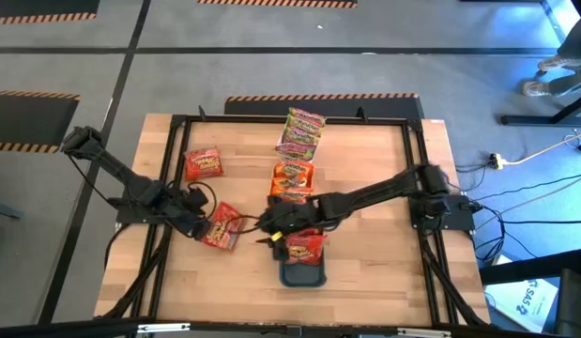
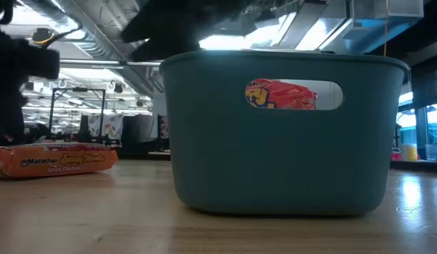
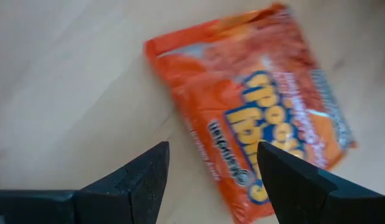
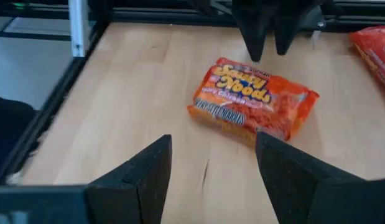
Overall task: Sort Maruchan noodles
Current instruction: Put the orange noodle pack into the blue bin
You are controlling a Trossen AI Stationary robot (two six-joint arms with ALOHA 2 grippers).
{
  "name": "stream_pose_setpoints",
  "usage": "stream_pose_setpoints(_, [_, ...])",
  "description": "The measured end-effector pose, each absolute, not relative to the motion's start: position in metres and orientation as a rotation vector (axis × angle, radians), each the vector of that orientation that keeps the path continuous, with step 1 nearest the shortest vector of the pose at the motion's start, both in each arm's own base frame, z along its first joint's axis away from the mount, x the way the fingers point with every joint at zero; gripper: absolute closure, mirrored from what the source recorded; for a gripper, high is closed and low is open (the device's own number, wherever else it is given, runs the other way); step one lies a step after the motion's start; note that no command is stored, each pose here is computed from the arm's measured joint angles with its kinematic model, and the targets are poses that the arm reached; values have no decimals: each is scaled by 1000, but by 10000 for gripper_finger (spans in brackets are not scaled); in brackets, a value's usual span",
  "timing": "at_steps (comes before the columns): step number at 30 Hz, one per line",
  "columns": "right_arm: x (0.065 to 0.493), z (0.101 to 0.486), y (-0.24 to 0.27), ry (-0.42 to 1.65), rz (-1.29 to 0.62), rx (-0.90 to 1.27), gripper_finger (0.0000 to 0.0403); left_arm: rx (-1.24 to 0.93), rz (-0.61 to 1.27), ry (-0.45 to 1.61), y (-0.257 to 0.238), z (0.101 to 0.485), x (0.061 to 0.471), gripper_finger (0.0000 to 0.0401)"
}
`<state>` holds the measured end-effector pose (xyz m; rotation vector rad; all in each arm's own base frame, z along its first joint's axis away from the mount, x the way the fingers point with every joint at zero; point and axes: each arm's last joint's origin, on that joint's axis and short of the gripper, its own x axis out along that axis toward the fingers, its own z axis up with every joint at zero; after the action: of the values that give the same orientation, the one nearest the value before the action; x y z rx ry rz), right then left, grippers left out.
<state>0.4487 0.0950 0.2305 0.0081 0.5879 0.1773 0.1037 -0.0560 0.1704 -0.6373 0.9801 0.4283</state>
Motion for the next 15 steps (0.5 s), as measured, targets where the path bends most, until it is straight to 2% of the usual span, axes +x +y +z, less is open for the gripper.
stream_pose_setpoints(7, [503,199,99,536,175,-6,188,-728,497,973,-51,153,95,163])
stream_pose_setpoints(15, [535,157,94,562,121,-6,188,-722,420,942,-54,155,101,163])
